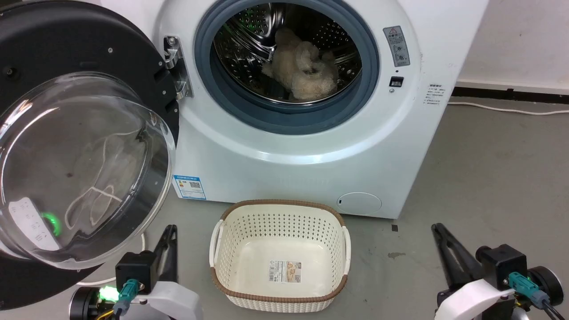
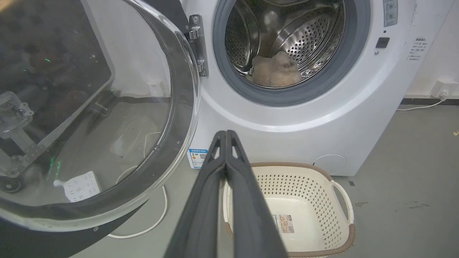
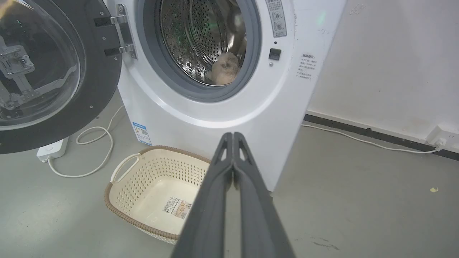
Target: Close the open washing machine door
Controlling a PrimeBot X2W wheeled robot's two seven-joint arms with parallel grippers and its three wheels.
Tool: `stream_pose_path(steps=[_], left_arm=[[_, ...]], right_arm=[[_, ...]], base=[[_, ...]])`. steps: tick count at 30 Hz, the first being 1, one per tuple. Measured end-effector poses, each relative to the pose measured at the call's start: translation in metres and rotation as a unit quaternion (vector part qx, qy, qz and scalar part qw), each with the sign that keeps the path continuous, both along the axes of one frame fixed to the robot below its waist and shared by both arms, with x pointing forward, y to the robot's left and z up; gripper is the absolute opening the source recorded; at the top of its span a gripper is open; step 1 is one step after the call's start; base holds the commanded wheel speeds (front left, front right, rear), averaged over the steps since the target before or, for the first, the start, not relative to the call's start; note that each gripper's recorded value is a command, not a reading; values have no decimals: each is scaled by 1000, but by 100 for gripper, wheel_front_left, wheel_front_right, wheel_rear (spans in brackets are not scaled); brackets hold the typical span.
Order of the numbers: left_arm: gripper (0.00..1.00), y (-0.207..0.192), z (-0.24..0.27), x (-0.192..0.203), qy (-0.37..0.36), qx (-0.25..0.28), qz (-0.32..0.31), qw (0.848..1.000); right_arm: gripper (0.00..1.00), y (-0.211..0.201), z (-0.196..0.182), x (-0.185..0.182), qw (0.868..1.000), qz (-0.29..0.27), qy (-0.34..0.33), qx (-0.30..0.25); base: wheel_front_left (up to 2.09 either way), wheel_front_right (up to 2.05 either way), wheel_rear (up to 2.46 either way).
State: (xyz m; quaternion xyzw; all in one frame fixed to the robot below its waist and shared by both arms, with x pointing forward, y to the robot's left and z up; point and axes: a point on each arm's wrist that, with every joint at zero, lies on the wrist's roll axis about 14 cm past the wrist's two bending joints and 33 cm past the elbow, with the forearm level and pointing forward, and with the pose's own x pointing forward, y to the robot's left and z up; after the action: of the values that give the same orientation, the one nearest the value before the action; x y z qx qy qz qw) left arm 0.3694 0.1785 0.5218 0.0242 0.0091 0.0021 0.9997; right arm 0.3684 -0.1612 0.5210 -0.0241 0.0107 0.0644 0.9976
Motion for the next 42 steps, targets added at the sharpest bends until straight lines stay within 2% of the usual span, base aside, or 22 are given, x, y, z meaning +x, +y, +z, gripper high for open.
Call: stream_pose_path(steps=[19,42], left_arm=[[100,5,4,-6,-15,-1,8,1000],[100,51,7,-40,-34,-3,82,996]], right_arm=[[100,4,2,3,1000,7,-12,8],[100,74,-8,12,994,110,-7,12]], base=[[0,0,0],[0,0,0]])
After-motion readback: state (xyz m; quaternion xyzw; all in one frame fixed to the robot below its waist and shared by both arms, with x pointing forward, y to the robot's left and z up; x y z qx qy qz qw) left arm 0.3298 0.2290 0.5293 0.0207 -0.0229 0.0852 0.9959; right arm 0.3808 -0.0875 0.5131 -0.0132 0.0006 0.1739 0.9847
